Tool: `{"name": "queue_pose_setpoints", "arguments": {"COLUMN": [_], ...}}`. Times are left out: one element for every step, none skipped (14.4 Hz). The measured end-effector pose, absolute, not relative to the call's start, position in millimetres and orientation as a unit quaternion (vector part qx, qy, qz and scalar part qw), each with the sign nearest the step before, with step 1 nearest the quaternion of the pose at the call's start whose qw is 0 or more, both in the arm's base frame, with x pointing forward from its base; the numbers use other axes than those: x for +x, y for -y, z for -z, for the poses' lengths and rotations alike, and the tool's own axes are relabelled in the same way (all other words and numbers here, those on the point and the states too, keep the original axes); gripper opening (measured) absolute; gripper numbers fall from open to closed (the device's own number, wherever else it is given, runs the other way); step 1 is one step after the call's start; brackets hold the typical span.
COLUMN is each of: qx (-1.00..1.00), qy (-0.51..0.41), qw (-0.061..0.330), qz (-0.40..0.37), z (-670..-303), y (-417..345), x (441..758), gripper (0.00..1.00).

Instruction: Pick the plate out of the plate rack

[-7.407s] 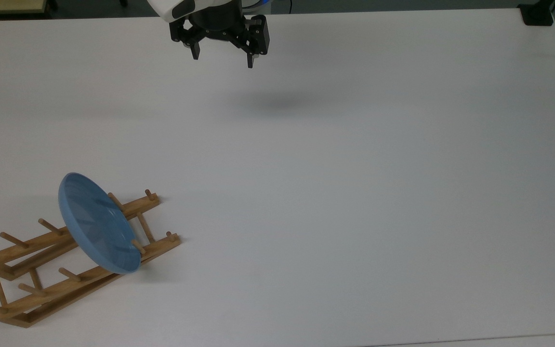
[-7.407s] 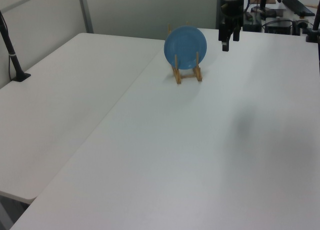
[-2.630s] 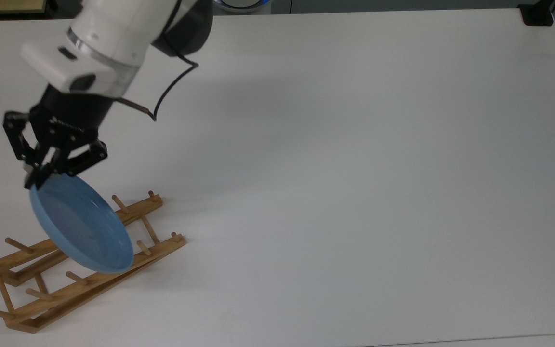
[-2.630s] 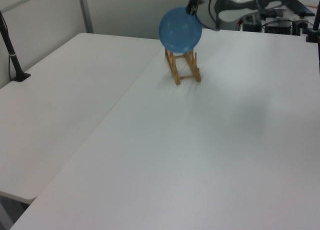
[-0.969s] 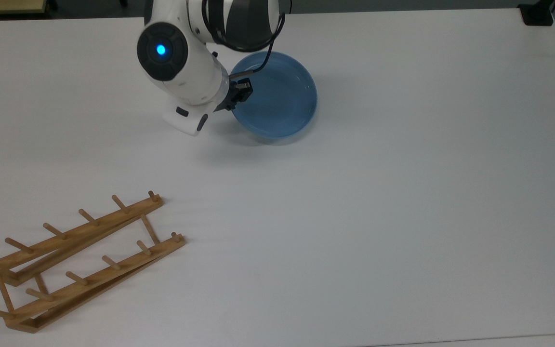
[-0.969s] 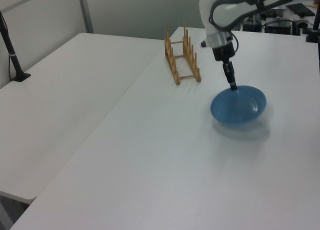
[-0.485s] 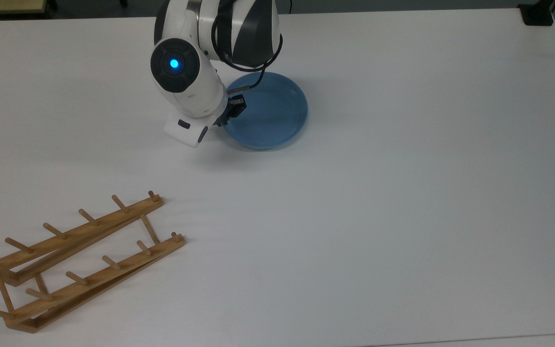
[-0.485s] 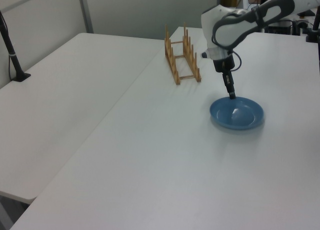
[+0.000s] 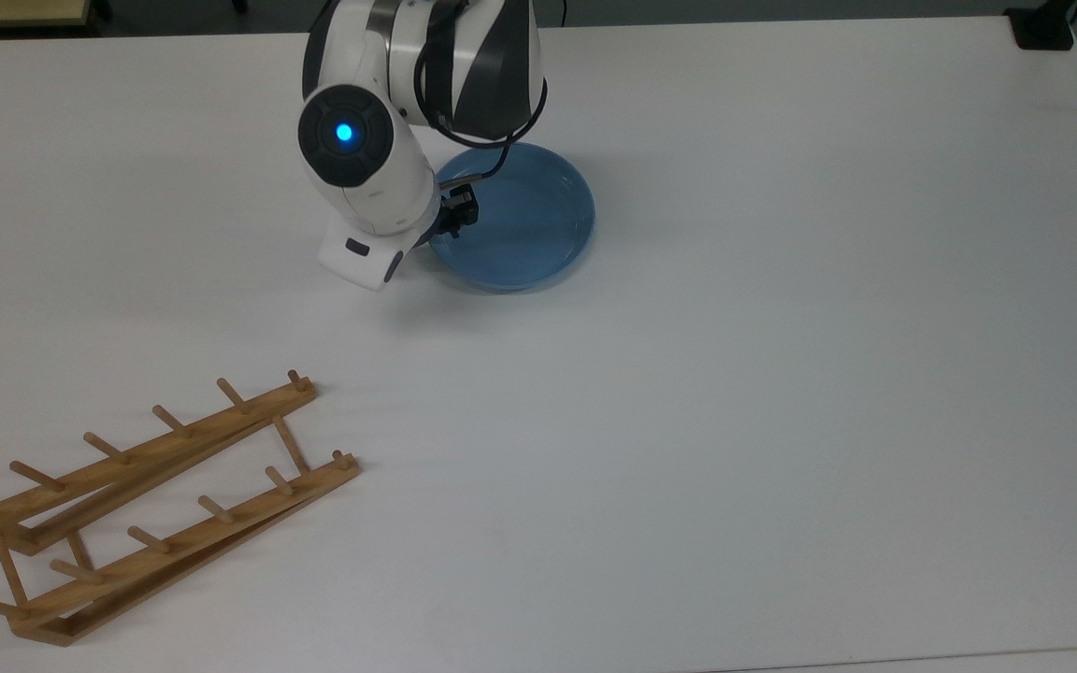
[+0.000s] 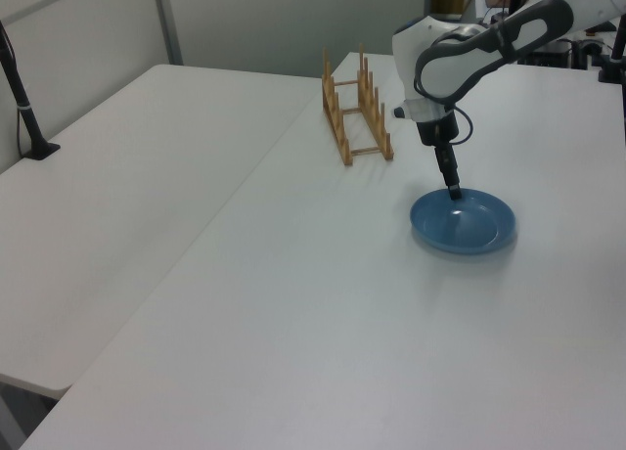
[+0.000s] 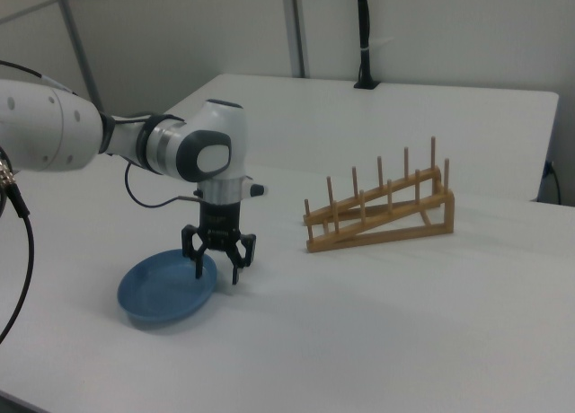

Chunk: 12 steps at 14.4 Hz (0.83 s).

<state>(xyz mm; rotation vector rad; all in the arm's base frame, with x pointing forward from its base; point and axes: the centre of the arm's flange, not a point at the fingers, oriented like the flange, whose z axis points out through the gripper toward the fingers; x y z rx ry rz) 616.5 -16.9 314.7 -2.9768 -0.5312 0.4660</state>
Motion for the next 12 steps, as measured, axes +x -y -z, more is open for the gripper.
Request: {"name": "queue_pose_setpoints", "arguments": {"qx": [-0.977, -0.984, -0.988, -0.991, -0.994, -0.996, -0.997, -0.998, -0.998, -0.997, -0.997, -0.998], "qy": [0.158, 0.129, 0.115, 0.1, 0.083, 0.069, 0.049, 0.03, 0.025, 0.022, 0.019, 0.016], "qw": [0.037, 0.03, 0.022, 0.006, -0.013, -0.024, -0.036, -0.046, -0.051, -0.054, -0.055, -0.054], "qz": [-0.142, -0.119, -0.105, -0.088, -0.067, -0.056, -0.044, -0.039, -0.04, -0.043, -0.043, -0.039], "z": [-326, -351, -368, -390, -420, -441, -468, -497, -515, -533, -546, -558], "y": [16, 14, 13, 12, 11, 11, 14, 19, 21, 21, 20, 19], "x": [620, 627, 631, 634, 633, 630, 622, 610, 600, 589, 580, 572], "gripper": [0.83, 0.97, 1.0, 1.0, 1.0, 1.0, 1.0, 1.0, 1.0, 1.0, 1.0, 1.0]}}
